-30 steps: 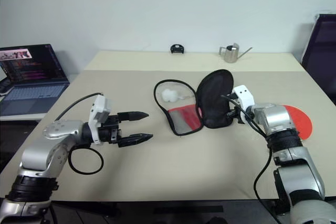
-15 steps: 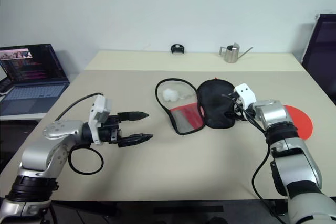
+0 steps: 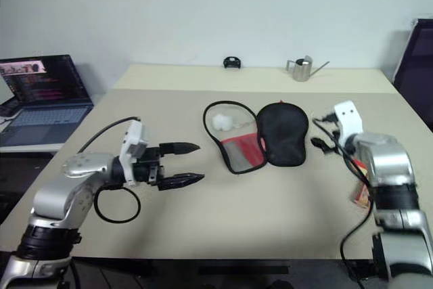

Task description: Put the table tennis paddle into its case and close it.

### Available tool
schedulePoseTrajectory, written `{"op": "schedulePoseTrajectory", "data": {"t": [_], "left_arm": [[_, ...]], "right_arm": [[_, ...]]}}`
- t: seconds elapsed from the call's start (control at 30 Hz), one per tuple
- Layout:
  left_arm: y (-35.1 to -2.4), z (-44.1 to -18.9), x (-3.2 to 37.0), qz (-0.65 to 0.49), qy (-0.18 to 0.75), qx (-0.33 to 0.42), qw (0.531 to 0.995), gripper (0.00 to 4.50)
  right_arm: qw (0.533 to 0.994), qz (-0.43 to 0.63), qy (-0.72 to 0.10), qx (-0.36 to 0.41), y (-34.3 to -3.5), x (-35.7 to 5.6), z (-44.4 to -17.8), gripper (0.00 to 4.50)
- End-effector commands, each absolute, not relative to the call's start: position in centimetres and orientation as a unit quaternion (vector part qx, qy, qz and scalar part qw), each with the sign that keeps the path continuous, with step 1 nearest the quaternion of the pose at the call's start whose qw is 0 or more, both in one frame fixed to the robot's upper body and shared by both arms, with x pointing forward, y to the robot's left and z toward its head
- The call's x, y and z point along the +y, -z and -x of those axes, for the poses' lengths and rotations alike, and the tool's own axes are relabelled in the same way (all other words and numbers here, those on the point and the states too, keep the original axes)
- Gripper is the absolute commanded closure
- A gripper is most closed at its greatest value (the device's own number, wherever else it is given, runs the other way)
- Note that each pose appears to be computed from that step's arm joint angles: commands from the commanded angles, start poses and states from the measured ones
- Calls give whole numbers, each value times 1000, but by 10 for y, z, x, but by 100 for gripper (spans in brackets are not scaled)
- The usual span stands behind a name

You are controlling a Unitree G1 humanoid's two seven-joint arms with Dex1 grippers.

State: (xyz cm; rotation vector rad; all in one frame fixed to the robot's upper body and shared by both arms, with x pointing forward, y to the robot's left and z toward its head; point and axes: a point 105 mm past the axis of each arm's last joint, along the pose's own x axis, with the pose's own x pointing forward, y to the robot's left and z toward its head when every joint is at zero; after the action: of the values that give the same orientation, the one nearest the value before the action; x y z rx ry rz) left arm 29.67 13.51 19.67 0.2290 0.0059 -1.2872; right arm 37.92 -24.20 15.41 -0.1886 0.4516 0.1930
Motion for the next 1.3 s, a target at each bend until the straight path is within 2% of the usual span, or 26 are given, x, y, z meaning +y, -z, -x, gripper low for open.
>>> {"op": "schedulePoseTrajectory", "data": {"t": [0.03, 0.2, 0.43, 0.83, 1.13, 1.23, 1.3], "left_arm": [[-218, -292, 121, -117, 627, -34, 769, 0], [-222, -293, 110, -123, 655, -37, 744, 0], [-220, -300, 105, -127, 673, -35, 728, 0], [-217, -304, 106, -132, 670, -33, 730, 0], [-216, -304, 110, -131, 657, -34, 742, 0], [-216, -303, 110, -130, 655, -34, 743, 0], [-216, -303, 110, -130, 655, -34, 744, 0]], "right_arm": [[981, 97, -5, 166, -178, -254, -361, 1], [978, 102, 104, 147, -154, -269, -327, 1], [967, 69, 189, 155, -135, -275, -297, 1], [948, 9, 261, 182, -112, -300, -301, 1], [939, -41, 255, 229, -87, -294, -309, 1], [938, -43, 254, 230, -85, -292, -314, 62], [938, -45, 254, 233, -83, -292, -315, 123]]}}
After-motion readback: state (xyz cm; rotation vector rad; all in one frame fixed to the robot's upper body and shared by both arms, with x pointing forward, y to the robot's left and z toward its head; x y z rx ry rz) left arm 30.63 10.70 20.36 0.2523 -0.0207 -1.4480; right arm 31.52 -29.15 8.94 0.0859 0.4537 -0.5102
